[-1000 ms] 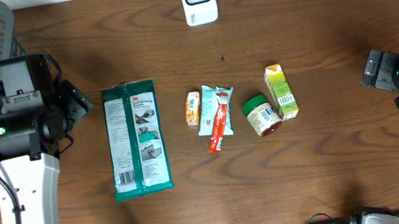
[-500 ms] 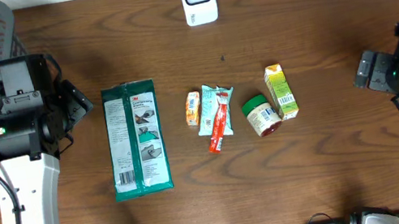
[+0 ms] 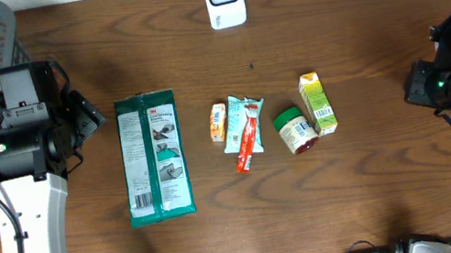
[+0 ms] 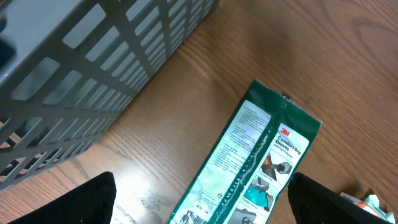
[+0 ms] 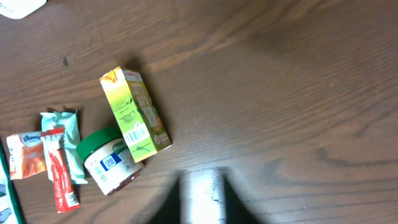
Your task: Scan the item barcode
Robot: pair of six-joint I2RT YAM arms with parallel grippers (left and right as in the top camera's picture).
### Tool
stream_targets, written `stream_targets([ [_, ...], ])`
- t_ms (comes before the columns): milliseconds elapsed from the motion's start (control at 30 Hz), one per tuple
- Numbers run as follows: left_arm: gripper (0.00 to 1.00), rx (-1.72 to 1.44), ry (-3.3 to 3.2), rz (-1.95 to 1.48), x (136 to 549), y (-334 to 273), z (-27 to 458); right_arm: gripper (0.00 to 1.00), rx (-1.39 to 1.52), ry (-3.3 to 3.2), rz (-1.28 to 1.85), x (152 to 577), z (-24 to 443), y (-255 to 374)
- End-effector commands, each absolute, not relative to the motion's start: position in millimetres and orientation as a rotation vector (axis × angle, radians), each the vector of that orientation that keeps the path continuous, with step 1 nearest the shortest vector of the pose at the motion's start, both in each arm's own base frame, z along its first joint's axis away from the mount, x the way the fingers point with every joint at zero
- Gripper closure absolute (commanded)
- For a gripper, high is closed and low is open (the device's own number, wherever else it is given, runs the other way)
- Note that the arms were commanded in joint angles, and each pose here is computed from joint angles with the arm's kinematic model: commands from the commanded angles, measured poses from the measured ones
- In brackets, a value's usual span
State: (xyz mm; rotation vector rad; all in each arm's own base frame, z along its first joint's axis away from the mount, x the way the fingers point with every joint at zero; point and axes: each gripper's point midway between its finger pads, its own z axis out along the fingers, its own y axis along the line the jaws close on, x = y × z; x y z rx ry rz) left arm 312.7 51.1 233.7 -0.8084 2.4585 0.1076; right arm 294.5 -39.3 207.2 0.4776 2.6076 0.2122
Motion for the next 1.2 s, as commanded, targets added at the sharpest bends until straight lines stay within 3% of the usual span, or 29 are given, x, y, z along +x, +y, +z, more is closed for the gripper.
stream_targets([
  [0,0.11,-0.801,2.448,0.13,312,55,238,0.99,0.458,2.606,0.234,292,214,-36],
  [267,0.11,-0.801,2.448,0.13,312,55,238,0.97,0.445,2.591,0.221,282,254,-35],
  [467,0.11,-0.801,2.449,0.13,312,55,238,0.81,0.399,2.571,0.224,270,305,-27],
  [533,0.11,-0.801,2.448,0.13,312,55,238,0.7,0.378,2.587,0.23,266,314,-21],
  [633,0.11,-0.801,2.448,0.13,312,55,238,0.41,0.241,2.663,0.235,257,318,-6],
  [700,0.11,-0.801,2.448,0.13,312,55,238,0.27,0.183,2.711,0.248,253,314,4],
  [767,0.11,-0.801,2.448,0.13,312,55,238,0.19,0.103,2.765,0.266,251,306,17],
  [867,0.11,-0.801,2.449,0.13,312,55,238,0.13,-0.061,2.832,0.318,252,295,43],
  [1167,0.11,-0.801,2.448,0.13,312,55,238,0.11,-0.341,2.966,0.353,274,254,101],
])
